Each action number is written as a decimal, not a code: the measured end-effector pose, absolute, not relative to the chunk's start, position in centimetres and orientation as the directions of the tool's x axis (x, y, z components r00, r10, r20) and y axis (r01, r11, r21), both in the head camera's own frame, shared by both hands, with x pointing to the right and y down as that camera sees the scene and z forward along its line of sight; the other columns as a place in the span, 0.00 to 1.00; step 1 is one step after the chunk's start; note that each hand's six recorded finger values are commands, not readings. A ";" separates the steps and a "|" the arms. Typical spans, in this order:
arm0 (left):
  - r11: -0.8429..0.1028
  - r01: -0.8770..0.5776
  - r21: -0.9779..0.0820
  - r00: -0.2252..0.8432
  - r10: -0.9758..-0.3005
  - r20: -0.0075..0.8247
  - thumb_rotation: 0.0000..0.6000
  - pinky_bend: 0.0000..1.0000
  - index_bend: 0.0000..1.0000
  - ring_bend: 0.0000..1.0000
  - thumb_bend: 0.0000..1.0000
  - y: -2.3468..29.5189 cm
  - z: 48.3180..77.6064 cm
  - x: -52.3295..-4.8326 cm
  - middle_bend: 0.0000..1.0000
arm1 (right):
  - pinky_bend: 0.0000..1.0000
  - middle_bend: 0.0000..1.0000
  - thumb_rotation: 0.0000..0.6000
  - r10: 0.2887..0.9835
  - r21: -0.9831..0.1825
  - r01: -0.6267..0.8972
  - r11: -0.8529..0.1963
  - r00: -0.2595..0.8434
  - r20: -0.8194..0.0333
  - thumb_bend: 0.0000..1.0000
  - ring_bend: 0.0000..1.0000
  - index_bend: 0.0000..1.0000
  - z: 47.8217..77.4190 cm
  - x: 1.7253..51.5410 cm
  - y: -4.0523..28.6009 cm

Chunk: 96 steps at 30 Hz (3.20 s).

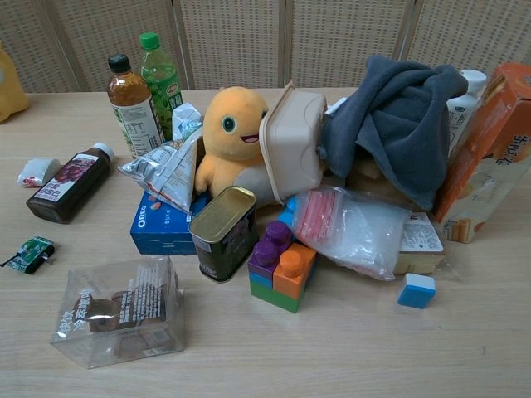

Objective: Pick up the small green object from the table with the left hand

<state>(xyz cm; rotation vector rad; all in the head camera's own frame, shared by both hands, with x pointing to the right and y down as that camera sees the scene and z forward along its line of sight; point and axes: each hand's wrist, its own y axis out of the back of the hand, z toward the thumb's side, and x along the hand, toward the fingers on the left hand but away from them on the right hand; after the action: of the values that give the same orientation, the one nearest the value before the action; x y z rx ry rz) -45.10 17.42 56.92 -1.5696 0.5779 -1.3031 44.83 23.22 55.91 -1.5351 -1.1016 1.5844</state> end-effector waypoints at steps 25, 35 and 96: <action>-0.051 0.713 -0.700 0.637 -0.371 0.676 1.00 0.00 0.00 0.00 0.06 19.0 66.4 -41.3 0.00 | 0.00 0.00 0.68 0.904 -0.907 0.115 -0.404 -0.097 -0.415 0.00 0.00 0.00 55.2 45.0 22.9; 0.007 0.703 -0.711 0.680 -0.302 0.669 1.00 0.00 0.02 0.00 0.06 19.3 69.5 -38.4 0.00 | 0.00 0.00 0.67 0.907 -0.910 0.124 -0.396 -0.099 -0.409 0.00 0.00 0.00 54.9 45.2 22.8; 0.219 0.484 -0.847 0.833 -0.412 0.369 1.00 0.00 0.72 0.00 0.08 16.2 65.8 -35.7 0.00 | 0.00 0.00 0.67 0.901 -0.900 0.161 -0.404 -0.099 -0.422 0.00 0.00 0.00 54.9 45.2 22.9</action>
<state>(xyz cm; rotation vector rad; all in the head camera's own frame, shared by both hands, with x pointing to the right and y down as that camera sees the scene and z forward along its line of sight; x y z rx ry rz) -35.71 16.21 65.84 -1.1991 -0.0698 -0.6209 45.16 22.87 54.91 -1.5663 -1.1794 1.5593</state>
